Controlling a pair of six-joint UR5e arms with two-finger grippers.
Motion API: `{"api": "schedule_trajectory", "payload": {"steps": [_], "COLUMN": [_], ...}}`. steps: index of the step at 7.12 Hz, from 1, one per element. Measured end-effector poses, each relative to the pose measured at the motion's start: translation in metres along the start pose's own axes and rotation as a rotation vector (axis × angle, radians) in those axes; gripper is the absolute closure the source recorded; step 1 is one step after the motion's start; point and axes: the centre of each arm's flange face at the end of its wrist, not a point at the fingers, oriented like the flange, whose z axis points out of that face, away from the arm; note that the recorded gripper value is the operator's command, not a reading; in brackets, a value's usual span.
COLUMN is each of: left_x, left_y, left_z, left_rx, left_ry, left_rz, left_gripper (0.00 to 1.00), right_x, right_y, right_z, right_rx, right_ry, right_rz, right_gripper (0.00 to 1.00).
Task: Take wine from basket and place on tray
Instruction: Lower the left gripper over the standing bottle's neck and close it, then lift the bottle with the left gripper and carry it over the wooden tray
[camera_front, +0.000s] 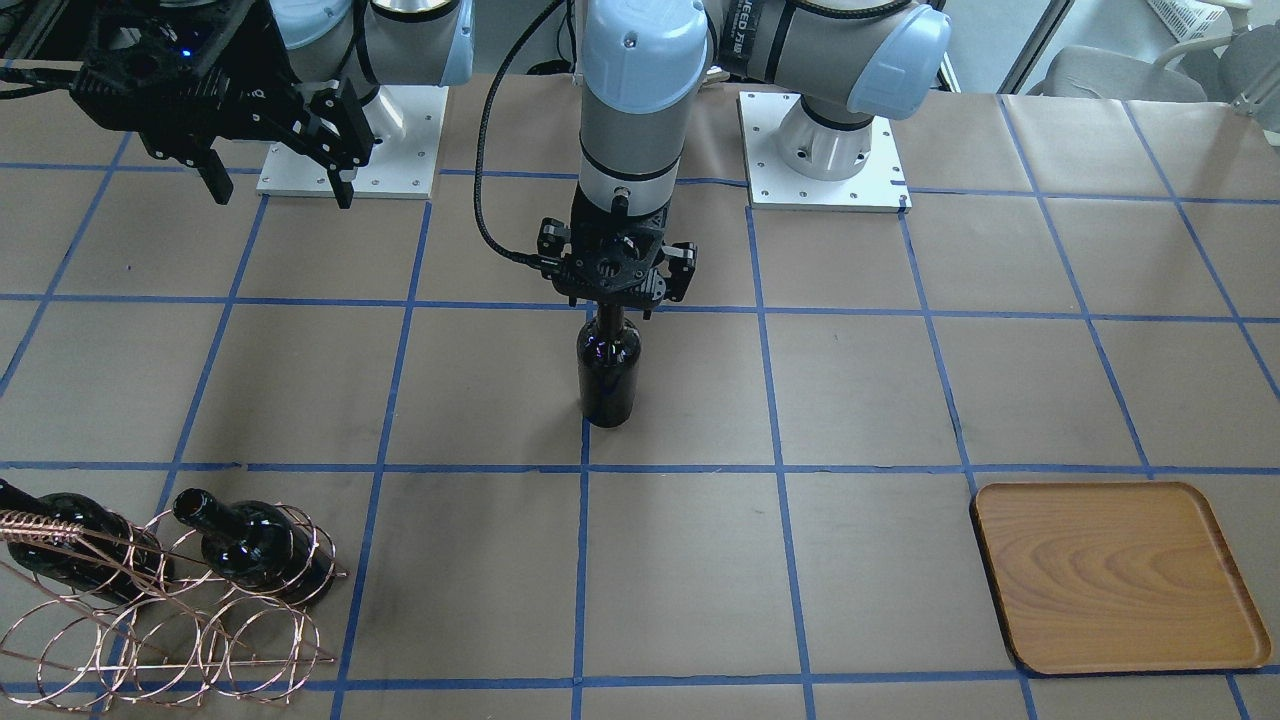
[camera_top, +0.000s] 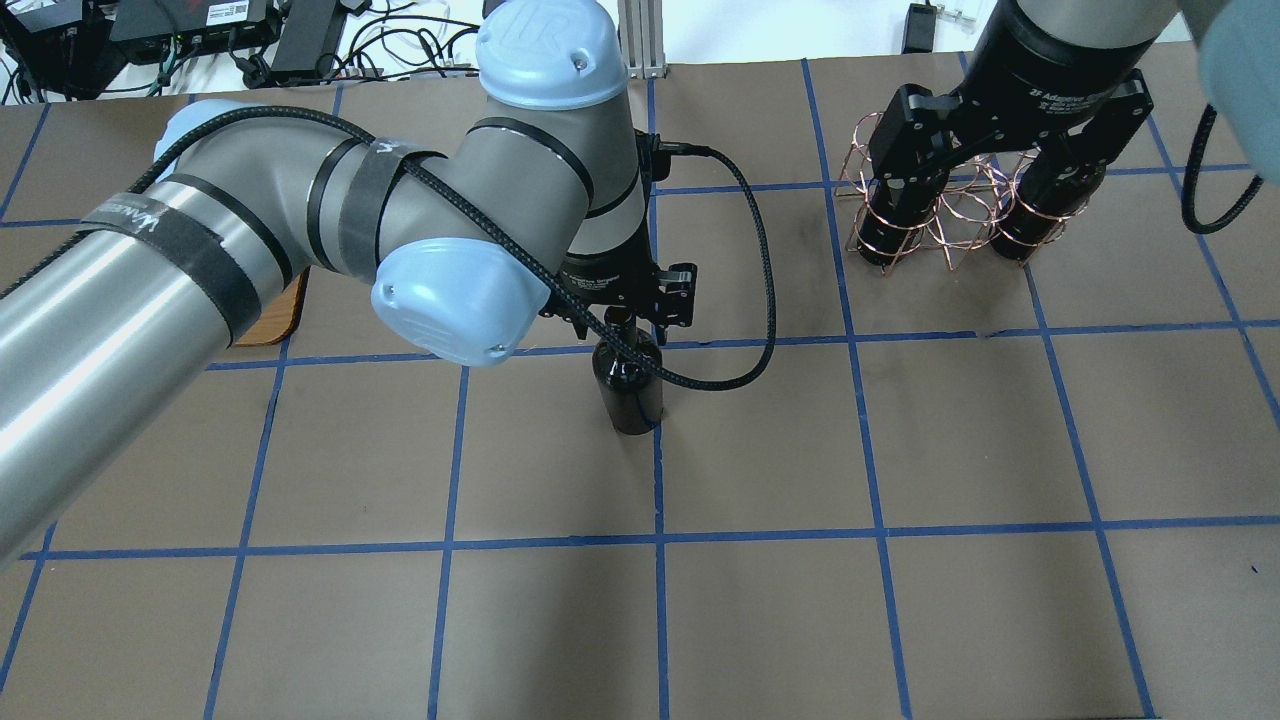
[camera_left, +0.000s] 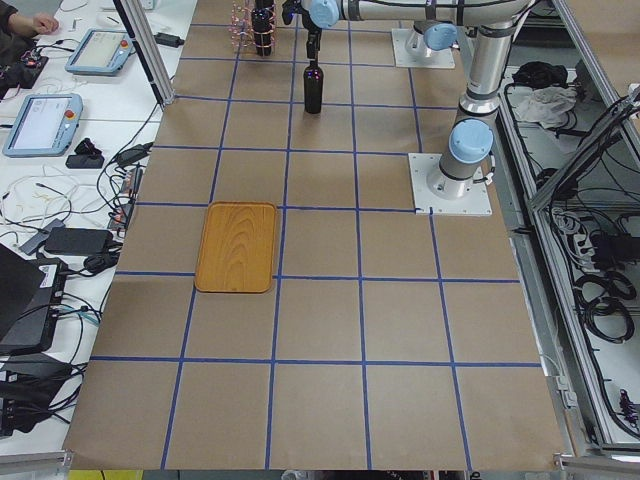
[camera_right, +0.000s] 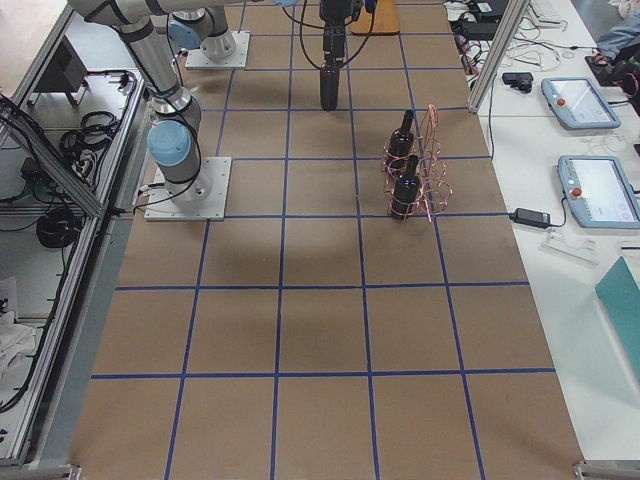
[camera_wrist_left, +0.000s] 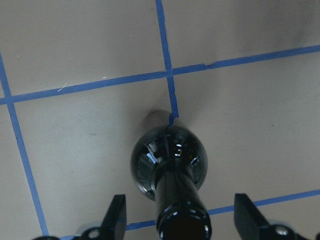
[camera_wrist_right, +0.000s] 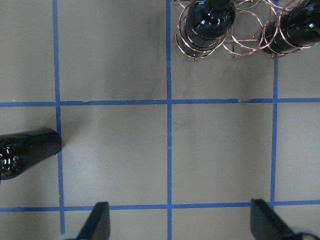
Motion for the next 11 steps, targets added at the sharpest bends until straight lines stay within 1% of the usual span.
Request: {"api": "schedule_trajectory", "payload": {"steps": [1,5,7,8,9,10,11], "left_x": [0.000,-0.002,-0.019,-0.045,-0.081,-0.129,-0.190], "left_y": [0.000,-0.002,-0.016,-0.033,-0.049,-0.064,-0.076], "left_z": [0.000,-0.006,-0.027,-0.046,-0.063,-0.080,-0.096], "left_rx": [0.000,0.007,0.046,0.069,0.079,0.087,0.083], "left_ry": [0.000,0.009,0.010,0.010,0.008,0.003,-0.003], "left_rz": [0.007,0.007,0.007,-0.005,-0.015,-0.006,-0.004], "left_gripper": [1.00,1.00,1.00,1.00,1.00,1.00,1.00], "right_x": [0.000,-0.001,-0.001,-0.001,-0.001,-0.001,0.000], "right_y": [0.000,0.000,0.001,0.001,0.001,0.001,0.001], "right_z": [0.000,0.000,0.001,0.001,0.001,0.001,0.001], "right_rx": [-0.001,-0.001,-0.003,-0.003,-0.003,-0.003,-0.003], "right_ry": [0.001,0.000,0.001,0.000,0.001,0.001,0.001], "right_rz": [0.000,-0.004,-0.004,-0.004,-0.004,-0.004,-0.004], "right_gripper": [0.00,0.00,0.00,0.00,0.00,0.00,0.00]}}
